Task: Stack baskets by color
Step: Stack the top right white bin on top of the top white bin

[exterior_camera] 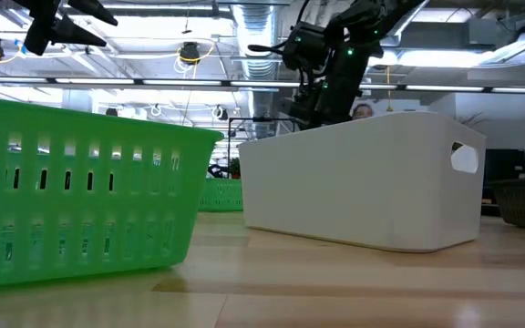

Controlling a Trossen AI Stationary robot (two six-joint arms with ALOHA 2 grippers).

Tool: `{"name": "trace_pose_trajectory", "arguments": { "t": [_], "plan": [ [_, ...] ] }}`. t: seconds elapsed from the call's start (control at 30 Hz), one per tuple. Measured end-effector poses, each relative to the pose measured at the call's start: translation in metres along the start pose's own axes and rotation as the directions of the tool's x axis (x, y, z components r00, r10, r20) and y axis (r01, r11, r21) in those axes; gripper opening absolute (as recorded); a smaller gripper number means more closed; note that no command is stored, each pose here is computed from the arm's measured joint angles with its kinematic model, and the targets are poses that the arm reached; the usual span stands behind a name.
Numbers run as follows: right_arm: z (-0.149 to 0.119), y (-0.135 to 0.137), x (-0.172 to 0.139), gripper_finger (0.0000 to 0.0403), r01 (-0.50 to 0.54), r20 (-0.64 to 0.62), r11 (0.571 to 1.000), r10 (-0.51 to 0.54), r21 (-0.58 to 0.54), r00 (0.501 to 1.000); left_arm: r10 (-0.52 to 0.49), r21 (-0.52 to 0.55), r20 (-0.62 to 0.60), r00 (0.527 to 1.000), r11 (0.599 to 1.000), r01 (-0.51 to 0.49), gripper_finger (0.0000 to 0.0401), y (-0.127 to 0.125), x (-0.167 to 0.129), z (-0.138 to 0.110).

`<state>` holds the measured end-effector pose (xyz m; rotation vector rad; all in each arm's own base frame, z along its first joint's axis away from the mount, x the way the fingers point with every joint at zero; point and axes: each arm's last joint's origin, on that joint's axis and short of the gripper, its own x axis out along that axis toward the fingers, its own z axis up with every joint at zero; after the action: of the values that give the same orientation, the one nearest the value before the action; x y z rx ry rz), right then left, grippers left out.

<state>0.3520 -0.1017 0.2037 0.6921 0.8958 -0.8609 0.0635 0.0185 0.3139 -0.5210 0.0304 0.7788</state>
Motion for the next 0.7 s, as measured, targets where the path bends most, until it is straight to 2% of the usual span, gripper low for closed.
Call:
{"name": "trace_pose_trajectory", "arguments": {
  "t": [0.2,0.33,0.43,0.57,0.6,0.7],
  "plan": [
    [-0.007,0.004,0.023,0.0164,-0.036,-0.090,0.999,0.035,-0.016,0.995,0.004,0.004,-0.004,1.000,1.000,-0.004,0.0224,0.000,0.000,-0.001],
    [-0.012,0.005,0.038,0.0157,-0.018,-0.141,0.999,0.014,-0.033,0.990,0.004,-0.001,-0.012,1.000,1.000,-0.004,0.0224,0.000,0.000,-0.001],
    [-0.011,0.010,0.038,0.0122,-0.018,-0.138,0.999,0.012,-0.041,0.990,0.006,-0.002,-0.016,1.000,1.000,-0.006,0.0224,0.000,0.001,-0.002],
    [-0.012,0.009,0.038,0.0029,0.009,-0.136,0.999,-0.016,-0.049,0.991,0.012,0.004,-0.024,1.000,1.000,-0.012,0.0224,-0.001,0.002,-0.003],
    [-0.011,0.009,0.038,0.0016,0.006,-0.130,0.999,-0.012,-0.048,0.991,0.011,0.006,-0.027,1.000,1.000,-0.011,0.0224,-0.001,0.002,-0.003],
    [-0.009,0.007,0.032,0.0015,0.009,-0.129,0.999,-0.014,-0.044,0.992,0.011,0.006,-0.027,1.000,1.000,-0.011,0.0224,-0.001,0.003,-0.003]
  ]
}}
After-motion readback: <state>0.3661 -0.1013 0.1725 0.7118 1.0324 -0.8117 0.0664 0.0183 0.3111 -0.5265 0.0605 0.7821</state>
